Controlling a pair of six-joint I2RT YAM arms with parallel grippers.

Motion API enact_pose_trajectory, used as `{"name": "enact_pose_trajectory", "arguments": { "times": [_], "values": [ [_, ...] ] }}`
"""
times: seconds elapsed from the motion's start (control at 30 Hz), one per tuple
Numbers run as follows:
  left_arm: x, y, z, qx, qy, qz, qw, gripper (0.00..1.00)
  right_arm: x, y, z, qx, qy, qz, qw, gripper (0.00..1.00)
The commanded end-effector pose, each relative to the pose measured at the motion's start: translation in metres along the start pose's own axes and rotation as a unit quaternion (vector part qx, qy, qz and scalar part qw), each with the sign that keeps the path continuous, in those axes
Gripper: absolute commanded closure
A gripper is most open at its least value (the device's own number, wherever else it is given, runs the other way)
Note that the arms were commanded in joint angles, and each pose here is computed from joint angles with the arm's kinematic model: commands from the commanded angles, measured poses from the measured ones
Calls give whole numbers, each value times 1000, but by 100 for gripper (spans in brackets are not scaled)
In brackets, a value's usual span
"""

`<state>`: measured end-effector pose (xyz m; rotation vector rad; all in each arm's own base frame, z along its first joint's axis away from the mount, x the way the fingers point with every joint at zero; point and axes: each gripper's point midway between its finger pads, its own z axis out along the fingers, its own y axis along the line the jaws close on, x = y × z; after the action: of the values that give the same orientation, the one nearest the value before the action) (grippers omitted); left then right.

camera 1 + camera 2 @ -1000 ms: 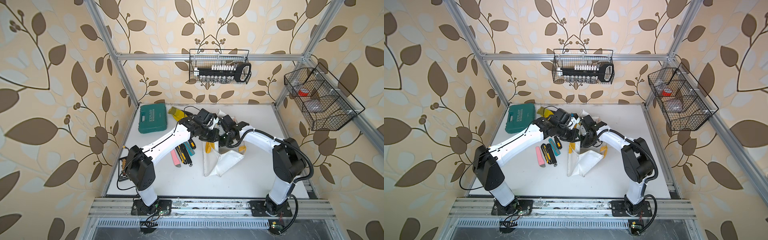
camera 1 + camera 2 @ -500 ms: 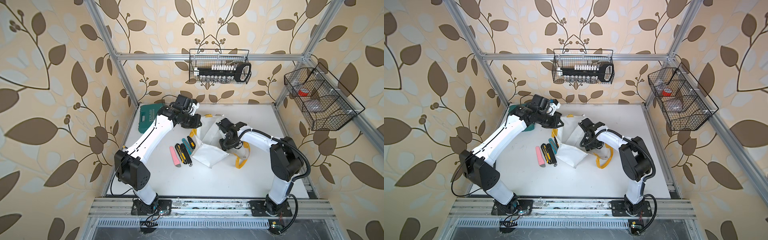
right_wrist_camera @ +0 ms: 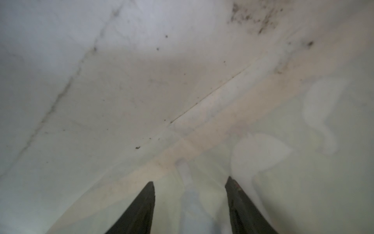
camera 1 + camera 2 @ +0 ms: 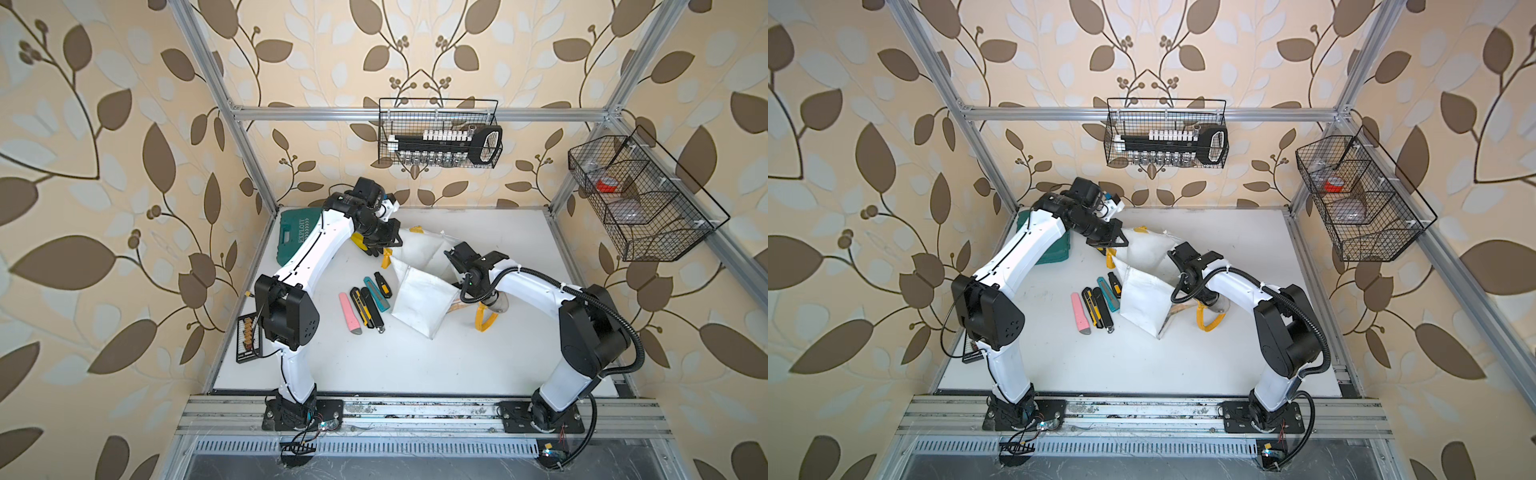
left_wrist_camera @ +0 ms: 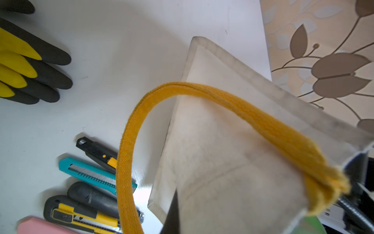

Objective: Place the art knife into the pouch
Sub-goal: Open the pouch at the center of the board.

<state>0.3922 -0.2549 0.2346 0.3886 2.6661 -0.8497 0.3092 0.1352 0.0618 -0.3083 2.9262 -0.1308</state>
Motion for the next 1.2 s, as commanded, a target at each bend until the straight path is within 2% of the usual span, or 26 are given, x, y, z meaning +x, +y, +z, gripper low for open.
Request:
{"name": "enact_pose_trajectory", "arguments": {
  "times": [0.0, 0.07, 0.2, 0.3, 0.43, 0.57, 0.6, 0.63, 0.7, 0.77, 0.87, 0.93, 1.03, 1.17],
  "values": [
    [-22, -46, 5, -4, -52, 74, 996, 100, 48, -16, 5, 18, 85, 32, 996, 41],
    [-29, -56, 14, 22, -59, 62, 996, 100, 48, -6, 1, 4, 81, 35, 996, 41],
    [-60, -51, 6, -5, -104, 71, 992, 100, 51, 9, -13, -6, 65, 31, 997, 41],
    [-86, -58, 3, 2, -117, 81, 990, 100, 54, 25, -24, -31, 53, 26, 998, 41],
    [-110, -74, 11, 43, -132, 83, 987, 100, 61, 48, -26, -49, 53, 7, 997, 40],
    [-125, -73, 23, 79, -148, 57, 984, 100, 63, 89, -16, -70, 56, -10, 996, 40],
    [-127, -72, 23, 82, -151, 53, 984, 98, 64, 96, -13, -69, 56, -13, 996, 40],
    [-130, -73, 20, 88, -155, 51, 983, 88, 62, 104, -10, -73, 57, -12, 996, 40],
    [-132, -75, 12, 98, -160, 51, 981, 79, 57, 116, -4, -85, 59, -11, 995, 40],
    [-132, -77, -1, 99, -166, 59, 979, 56, 50, 122, 0, -86, 59, -11, 994, 40],
    [-130, -78, -24, 102, -176, 67, 977, 36, 41, 127, 1, -85, 57, -14, 995, 40],
    [-129, -76, -47, 104, -187, 73, 974, 33, 36, 129, -1, -90, 54, -11, 994, 40],
    [-128, -66, -87, 90, -206, 69, 972, 34, 29, 126, -5, -97, 46, -2, 994, 40],
    [-89, -48, -104, 34, -171, 63, 983, 39, 18, 111, -10, -107, 39, 20, 993, 40]
  ]
}}
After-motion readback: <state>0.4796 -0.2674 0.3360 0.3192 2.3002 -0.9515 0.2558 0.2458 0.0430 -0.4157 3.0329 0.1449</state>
